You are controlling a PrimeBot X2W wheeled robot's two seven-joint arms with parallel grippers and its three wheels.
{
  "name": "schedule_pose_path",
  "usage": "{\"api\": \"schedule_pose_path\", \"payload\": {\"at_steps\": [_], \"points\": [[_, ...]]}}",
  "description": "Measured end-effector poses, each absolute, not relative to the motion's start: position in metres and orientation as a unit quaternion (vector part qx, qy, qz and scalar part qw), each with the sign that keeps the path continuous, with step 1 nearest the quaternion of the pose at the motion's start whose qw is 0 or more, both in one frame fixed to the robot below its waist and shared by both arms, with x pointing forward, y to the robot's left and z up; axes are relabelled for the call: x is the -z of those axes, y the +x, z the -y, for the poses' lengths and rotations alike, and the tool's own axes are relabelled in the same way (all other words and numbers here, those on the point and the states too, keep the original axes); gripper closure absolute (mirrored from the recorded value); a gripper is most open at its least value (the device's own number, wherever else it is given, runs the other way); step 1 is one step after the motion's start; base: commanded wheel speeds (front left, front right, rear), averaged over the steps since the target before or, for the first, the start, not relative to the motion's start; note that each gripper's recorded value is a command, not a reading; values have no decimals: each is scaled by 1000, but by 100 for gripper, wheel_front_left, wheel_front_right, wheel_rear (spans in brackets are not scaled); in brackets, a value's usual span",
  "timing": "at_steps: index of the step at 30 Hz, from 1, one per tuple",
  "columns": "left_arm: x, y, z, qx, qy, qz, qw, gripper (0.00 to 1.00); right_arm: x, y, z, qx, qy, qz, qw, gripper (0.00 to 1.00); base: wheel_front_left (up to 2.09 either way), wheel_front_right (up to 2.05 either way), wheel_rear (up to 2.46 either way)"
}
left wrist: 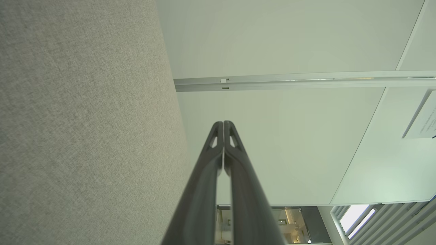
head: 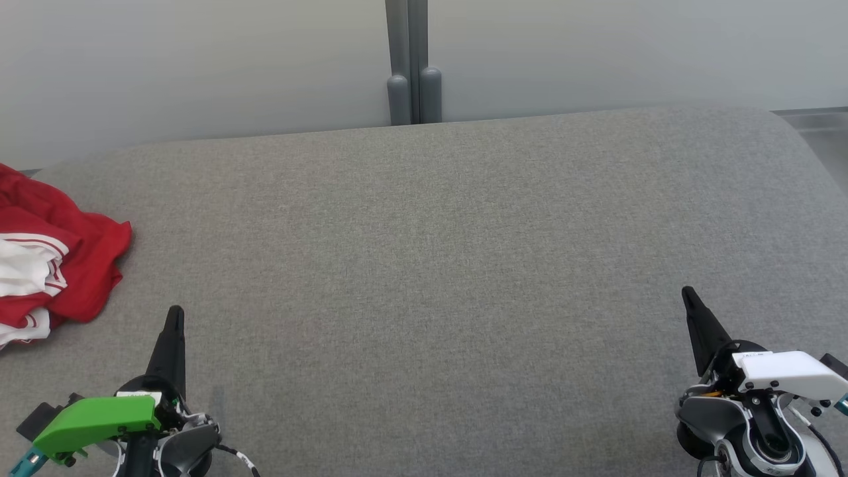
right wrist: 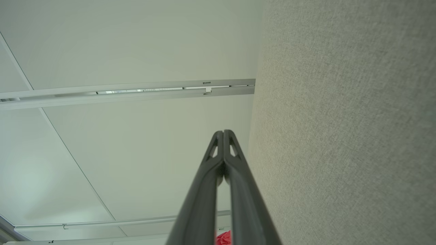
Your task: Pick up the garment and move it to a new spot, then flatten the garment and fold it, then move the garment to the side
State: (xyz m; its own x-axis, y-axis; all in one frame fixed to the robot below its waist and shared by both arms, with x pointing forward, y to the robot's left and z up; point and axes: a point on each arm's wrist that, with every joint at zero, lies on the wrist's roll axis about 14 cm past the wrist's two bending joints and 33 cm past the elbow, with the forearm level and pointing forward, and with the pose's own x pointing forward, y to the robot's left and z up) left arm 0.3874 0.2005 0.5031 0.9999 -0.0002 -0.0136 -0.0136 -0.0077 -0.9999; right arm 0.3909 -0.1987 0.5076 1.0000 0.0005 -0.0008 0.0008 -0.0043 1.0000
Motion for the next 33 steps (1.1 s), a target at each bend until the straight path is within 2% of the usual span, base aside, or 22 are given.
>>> {"api": "schedule_pose_path", "payload": {"at_steps": [33], "points": [[-503, 387, -201, -5, -710, -5, 704, 100, -508, 391, 199, 0, 709, 0, 705, 100, 0, 0, 0]]}}
